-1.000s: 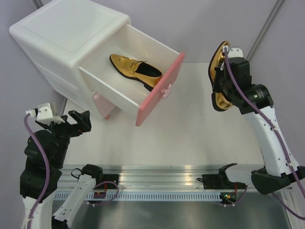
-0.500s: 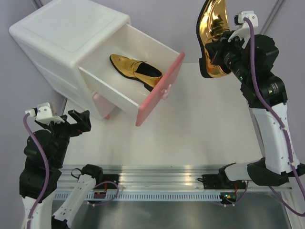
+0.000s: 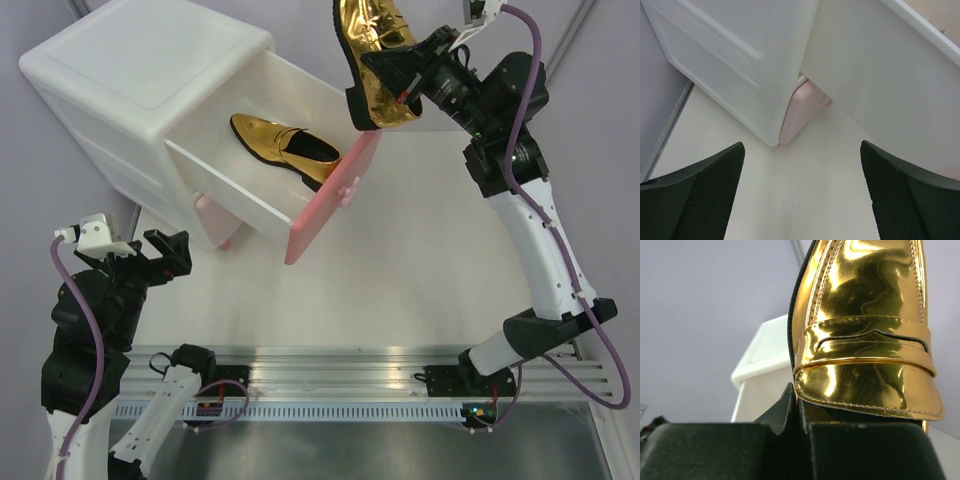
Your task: Place and organize the shoes in the shoe cabinet
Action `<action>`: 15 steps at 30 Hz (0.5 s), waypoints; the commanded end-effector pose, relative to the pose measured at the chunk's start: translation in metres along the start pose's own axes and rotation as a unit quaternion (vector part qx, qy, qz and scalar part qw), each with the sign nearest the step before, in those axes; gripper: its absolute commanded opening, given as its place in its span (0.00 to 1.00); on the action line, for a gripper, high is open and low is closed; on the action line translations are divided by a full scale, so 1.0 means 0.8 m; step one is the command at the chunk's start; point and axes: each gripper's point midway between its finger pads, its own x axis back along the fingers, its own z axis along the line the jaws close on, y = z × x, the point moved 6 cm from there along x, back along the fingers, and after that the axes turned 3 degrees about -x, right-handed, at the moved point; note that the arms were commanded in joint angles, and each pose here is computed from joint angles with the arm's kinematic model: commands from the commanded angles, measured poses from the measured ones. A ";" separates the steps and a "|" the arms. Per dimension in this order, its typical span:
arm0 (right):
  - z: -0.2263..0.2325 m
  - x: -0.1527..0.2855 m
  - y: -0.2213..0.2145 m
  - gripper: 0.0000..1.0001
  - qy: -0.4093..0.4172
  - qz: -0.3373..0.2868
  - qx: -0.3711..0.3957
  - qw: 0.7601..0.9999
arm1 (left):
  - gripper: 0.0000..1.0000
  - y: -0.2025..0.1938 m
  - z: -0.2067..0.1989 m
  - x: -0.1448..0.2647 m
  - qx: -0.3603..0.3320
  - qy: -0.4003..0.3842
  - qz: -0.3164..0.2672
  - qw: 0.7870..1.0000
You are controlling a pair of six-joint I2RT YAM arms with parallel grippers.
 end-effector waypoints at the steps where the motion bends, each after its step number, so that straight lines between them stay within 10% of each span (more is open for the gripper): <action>1: 0.080 -0.008 0.032 0.00 0.166 -0.065 0.004 0.984 | 1.00 0.008 0.001 0.002 -0.002 0.003 -0.008 1.000; 15: 0.102 -0.079 -0.099 0.00 0.186 0.051 -0.057 0.979 | 1.00 0.003 -0.004 -0.009 -0.011 -0.001 0.011 1.000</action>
